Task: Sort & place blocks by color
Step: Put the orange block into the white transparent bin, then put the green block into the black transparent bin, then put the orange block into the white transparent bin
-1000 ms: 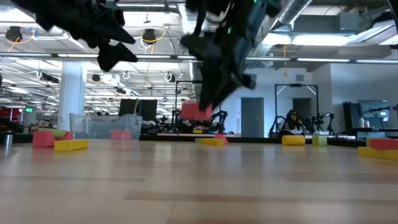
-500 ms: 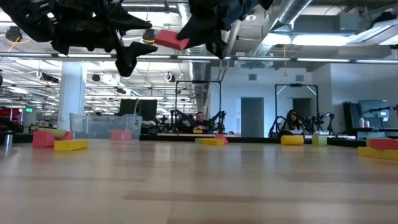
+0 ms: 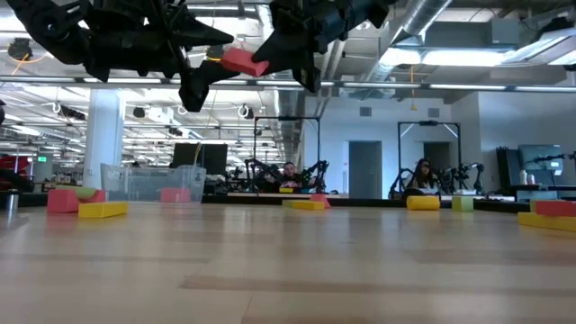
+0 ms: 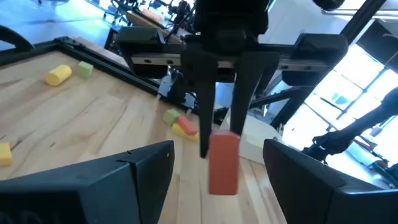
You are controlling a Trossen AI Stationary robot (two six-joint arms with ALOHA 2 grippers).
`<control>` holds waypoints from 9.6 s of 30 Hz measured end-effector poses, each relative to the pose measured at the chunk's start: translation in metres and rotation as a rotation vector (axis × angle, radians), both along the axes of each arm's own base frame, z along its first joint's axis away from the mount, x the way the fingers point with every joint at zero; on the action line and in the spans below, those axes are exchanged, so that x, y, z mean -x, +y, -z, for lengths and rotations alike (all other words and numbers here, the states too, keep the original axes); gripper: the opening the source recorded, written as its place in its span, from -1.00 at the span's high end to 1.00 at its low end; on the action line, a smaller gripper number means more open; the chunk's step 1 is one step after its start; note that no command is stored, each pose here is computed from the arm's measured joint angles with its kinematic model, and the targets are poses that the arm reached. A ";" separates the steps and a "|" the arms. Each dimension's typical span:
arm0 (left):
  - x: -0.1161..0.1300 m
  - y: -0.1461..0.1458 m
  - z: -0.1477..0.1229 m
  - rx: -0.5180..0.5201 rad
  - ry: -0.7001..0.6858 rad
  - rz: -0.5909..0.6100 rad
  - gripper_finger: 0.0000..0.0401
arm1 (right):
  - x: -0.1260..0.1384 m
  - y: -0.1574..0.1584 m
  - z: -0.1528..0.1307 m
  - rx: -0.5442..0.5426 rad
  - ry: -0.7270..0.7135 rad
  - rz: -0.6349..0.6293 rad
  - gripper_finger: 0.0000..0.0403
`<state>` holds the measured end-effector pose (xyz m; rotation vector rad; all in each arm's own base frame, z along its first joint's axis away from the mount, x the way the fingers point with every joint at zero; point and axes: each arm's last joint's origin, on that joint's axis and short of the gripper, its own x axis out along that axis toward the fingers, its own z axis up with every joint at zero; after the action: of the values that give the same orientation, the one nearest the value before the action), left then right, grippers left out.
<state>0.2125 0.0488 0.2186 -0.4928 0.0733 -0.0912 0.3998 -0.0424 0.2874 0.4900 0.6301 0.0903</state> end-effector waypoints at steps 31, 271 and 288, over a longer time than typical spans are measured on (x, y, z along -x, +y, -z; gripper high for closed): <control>-0.001 0.012 0.002 0.004 0.011 -0.094 0.88 | 0.002 -0.020 -0.002 0.030 -0.033 0.004 0.09; 0.022 -0.080 -0.042 -0.114 0.975 0.222 -0.30 | 0.128 -0.026 -0.023 0.124 0.760 0.378 -0.63; 0.014 -0.002 -0.050 -0.233 0.793 0.087 -0.30 | 0.209 0.019 0.062 -0.130 1.198 0.662 -0.63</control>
<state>0.1982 0.0470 0.2682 -0.2674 0.8727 0.0324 0.1912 -0.0230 0.2257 0.8499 1.5933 -0.8575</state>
